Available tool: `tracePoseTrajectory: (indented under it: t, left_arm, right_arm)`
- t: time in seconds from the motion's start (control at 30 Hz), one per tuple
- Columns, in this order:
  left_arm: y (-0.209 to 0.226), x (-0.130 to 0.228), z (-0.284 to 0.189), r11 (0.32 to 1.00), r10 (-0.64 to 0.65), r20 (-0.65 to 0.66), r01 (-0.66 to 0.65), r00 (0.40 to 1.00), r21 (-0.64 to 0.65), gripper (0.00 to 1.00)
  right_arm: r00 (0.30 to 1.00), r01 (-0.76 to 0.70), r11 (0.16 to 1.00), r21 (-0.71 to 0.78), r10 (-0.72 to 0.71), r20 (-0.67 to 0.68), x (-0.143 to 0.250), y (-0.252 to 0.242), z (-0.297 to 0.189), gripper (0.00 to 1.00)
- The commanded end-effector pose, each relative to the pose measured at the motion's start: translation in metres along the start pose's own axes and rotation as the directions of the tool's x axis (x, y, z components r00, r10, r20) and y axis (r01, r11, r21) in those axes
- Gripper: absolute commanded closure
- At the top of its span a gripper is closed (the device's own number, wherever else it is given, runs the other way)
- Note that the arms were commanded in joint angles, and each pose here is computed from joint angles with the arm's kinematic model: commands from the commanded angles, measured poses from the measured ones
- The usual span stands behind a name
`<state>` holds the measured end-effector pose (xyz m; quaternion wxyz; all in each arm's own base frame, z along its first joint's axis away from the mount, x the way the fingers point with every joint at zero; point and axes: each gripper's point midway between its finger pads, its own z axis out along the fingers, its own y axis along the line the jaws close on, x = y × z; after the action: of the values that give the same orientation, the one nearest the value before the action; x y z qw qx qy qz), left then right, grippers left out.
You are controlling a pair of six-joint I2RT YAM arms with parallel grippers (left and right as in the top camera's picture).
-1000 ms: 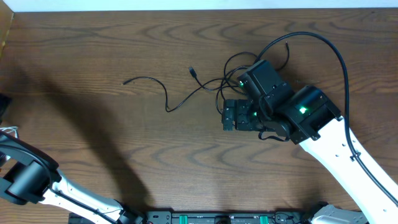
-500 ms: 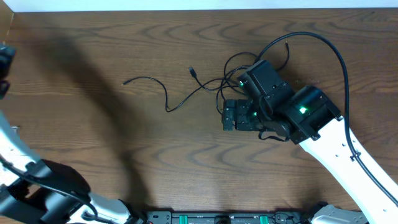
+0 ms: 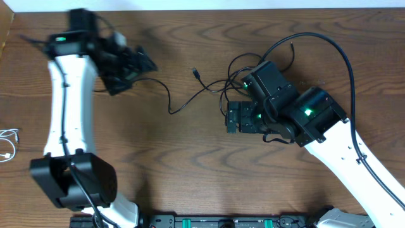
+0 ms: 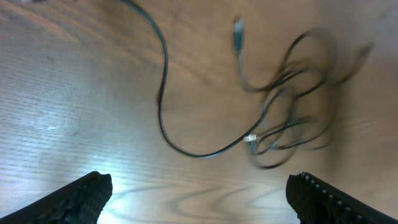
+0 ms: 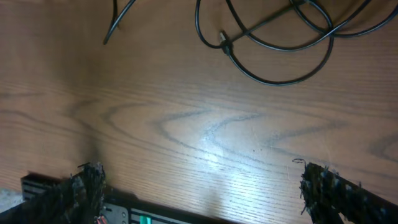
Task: Untangle cables
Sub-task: 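Move the left gripper back to the black cables at center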
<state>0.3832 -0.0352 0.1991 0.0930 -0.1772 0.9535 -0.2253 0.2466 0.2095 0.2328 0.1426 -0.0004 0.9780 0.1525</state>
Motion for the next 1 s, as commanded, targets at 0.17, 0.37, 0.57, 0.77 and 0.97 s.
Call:
tracePoseTrajectory:
  t: [0.17,0.37,0.57,0.77,0.97]
  left_arm:
    - [-0.004,0.040,0.048,0.951,0.191,-0.101,-0.209,0.976,-0.226,0.05]
    - [-0.007,0.060,0.065,0.940,0.220,-0.158,-0.252,0.963,-0.229,0.06]
    - [0.004,0.073,0.076,0.937,0.202,-0.208,-0.250,0.957,-0.244,0.05]
    - [0.017,0.088,0.085,0.936,0.175,-0.257,-0.241,0.951,-0.255,0.05]
    - [0.009,0.090,0.091,0.952,0.177,-0.260,-0.233,0.949,-0.201,0.05]
  right_arm:
    - [1.000,0.010,0.999,-0.044,-0.009,0.012,-0.004,0.011,-0.001,0.01]
    - [1.000,0.011,0.999,-0.041,-0.010,0.017,-0.005,0.011,0.000,0.01]
    - [0.995,0.017,0.998,-0.060,-0.011,0.097,-0.023,0.018,-0.001,0.01]
    - [0.995,0.018,0.998,-0.065,-0.012,0.100,-0.024,0.019,-0.001,0.01]
    - [0.998,0.030,0.999,-0.031,-0.028,0.061,-0.014,0.011,0.000,0.01]
